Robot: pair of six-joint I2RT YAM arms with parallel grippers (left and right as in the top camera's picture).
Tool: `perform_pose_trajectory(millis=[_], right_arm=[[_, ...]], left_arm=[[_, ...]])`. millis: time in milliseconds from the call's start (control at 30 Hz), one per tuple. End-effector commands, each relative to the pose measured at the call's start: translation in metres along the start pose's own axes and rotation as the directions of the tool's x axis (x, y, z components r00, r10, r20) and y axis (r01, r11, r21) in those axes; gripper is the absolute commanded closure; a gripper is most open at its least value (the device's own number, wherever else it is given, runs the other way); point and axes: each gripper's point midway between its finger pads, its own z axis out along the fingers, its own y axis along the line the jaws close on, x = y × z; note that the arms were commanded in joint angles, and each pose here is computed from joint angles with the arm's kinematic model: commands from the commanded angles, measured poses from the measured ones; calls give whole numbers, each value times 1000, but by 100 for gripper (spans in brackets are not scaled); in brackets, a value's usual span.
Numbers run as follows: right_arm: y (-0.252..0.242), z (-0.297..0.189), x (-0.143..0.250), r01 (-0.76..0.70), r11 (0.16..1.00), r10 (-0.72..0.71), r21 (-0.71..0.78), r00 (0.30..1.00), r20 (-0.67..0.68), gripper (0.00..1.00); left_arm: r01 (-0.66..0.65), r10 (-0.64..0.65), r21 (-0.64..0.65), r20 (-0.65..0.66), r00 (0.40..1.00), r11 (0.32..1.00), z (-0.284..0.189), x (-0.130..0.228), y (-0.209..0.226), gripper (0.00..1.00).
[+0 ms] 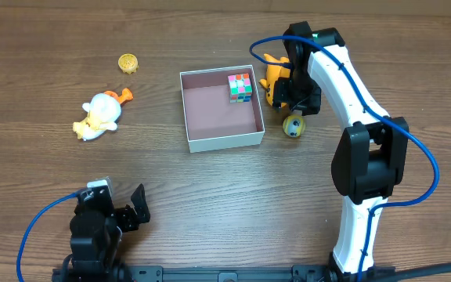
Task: Pack container
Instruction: 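Grasp the yellow face ball with the right gripper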
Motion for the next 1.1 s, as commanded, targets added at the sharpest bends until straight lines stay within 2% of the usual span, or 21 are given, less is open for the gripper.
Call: perform_pose_trajectory(millis=[0,267,500,667,733,800,1067], right_arm=[[-7,-16,-2,-11,1000,11,3,999,43,32],[-14,21,14,-13,1000,14,26,1000,-24,29],[-15,22,9,-20,1000,20,21,1000,-10,32],[-15,22,7,-22,1000,22,18,1000,-3,44],[-16,24,9,-22,1000,22,20,1000,-7,44],[-17,29,12,-22,999,22,24,1000,-19,51],[-19,46,20,-22,999,23,26,999,-44,55]], left_arm=[[-16,16,0,0,1000,1000,2,2,1,0],[-16,16,0,0,1000,1000,2,2,1,0],[-15,15,0,0,1000,1000,2,2,1,0],[-16,16,0,0,1000,1000,2,2,1,0],[-16,16,0,0,1000,1000,2,2,1,0],[-15,15,0,0,1000,1000,2,2,1,0],[-15,15,0,0,1000,1000,2,2,1,0]])
